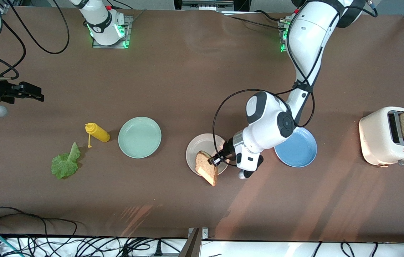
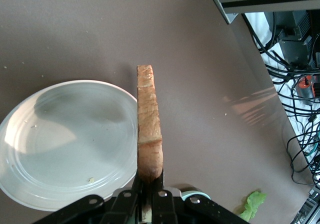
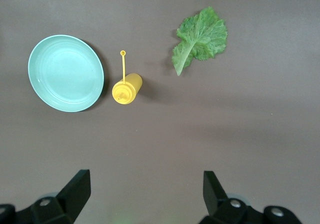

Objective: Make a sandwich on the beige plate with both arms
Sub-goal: 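Carry the toast to the beige plate and lower it with the left gripper, then release the toast and withdraw the left gripper while the right gripper reaches the lettuce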

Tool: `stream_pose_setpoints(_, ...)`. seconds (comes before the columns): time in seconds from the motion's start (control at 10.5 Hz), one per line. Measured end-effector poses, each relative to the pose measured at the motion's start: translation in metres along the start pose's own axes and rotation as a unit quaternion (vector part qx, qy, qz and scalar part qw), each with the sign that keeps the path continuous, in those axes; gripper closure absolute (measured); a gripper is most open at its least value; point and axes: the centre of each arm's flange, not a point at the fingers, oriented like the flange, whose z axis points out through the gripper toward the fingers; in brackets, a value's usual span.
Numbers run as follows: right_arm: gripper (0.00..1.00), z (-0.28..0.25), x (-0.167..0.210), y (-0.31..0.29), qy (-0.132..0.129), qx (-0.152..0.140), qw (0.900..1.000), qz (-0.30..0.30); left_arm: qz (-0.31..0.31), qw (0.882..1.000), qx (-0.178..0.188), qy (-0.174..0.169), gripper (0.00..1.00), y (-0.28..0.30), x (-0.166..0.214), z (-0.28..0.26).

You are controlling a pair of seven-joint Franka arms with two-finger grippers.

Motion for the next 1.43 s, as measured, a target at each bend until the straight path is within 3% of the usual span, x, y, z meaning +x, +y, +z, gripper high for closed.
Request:
stream_pose_setpoints(0.76,0.0,0.0,0.0,-0.001,0.001,0.006,1.0,0.0,-0.013,1.0,0.021,-0.012,0.91,-0.011,-0.016,0.024)
stream_pose_setpoints(1.05,0.0,0.001,0.0,-0.001,0.0,0.009,1.0,0.001,-0.017,0.999,0.033,-0.021,0.56,-0.014,-0.017,0.026)
stream_pose_setpoints(1.24,0.0,0.008,0.003,0.006,-0.005,0.029,0.999,0.012,-0.022,0.996,0.077,-0.051,0.28,-0.026,-0.013,0.027)
stream_pose_setpoints(1.43,0.0,0.019,0.006,0.027,-0.012,0.052,0.998,0.033,-0.005,0.987,0.144,-0.068,0.19,-0.042,-0.006,0.02)
